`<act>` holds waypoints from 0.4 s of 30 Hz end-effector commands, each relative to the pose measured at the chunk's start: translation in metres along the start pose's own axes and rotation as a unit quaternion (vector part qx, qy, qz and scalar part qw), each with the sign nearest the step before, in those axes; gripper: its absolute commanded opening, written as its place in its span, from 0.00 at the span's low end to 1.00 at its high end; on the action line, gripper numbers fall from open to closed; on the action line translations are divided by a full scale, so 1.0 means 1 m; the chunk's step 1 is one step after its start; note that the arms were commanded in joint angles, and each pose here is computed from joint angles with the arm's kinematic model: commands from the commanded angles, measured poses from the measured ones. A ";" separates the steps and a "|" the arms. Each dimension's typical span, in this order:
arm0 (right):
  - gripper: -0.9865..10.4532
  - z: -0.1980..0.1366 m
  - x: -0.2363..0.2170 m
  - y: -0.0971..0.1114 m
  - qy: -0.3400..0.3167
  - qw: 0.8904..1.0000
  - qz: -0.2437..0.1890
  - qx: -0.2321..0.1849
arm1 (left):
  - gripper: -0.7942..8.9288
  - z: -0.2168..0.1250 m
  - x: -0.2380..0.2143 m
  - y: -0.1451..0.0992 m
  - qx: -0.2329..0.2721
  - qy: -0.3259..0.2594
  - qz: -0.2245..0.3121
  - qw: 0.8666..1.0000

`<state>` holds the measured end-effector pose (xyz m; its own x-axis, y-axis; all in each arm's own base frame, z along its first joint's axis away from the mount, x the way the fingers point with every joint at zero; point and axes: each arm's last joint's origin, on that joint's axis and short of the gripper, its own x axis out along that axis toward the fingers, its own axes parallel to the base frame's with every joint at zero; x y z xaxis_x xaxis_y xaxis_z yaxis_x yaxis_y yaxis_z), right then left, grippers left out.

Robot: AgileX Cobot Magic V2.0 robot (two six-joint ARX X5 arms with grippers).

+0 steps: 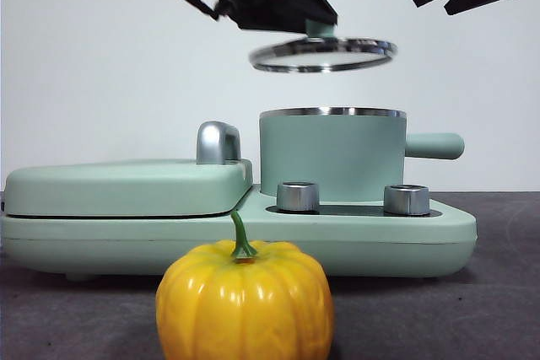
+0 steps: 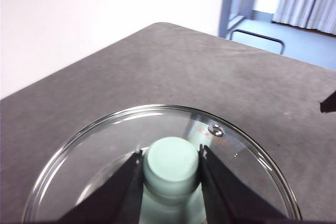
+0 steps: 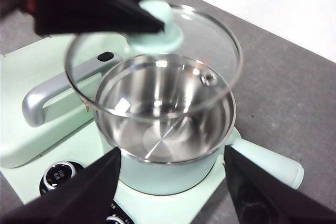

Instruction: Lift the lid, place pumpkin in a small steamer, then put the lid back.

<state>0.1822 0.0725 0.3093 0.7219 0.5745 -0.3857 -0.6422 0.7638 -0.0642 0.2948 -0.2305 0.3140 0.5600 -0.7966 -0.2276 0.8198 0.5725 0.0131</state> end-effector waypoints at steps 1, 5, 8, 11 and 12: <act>0.36 0.006 -0.001 0.000 -0.010 1.000 -0.001 -0.002 | 0.09 0.024 -0.016 -0.004 0.007 -0.026 0.018 0.999; 0.36 0.005 -0.001 0.000 -0.009 1.000 -0.001 -0.003 | 0.09 0.032 -0.043 -0.001 -0.005 0.007 0.054 0.998; 0.36 0.005 -0.001 0.000 -0.009 1.000 0.002 -0.005 | 0.09 0.033 -0.063 0.005 -0.018 0.039 0.083 0.996; 0.36 0.004 0.000 0.002 -0.004 1.000 0.009 -0.021 | 0.09 0.031 -0.083 0.012 -0.030 0.068 0.111 0.991; 0.36 0.004 0.000 0.003 -0.002 1.000 0.012 -0.026 | 0.09 0.031 -0.087 0.014 -0.033 0.073 0.118 0.990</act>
<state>0.1810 0.0738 0.3079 0.7095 0.5806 -0.3995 -0.6570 0.7500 -0.0767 0.2619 -0.1579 0.3525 0.6939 -0.5916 -0.4104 0.6531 0.7572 0.0127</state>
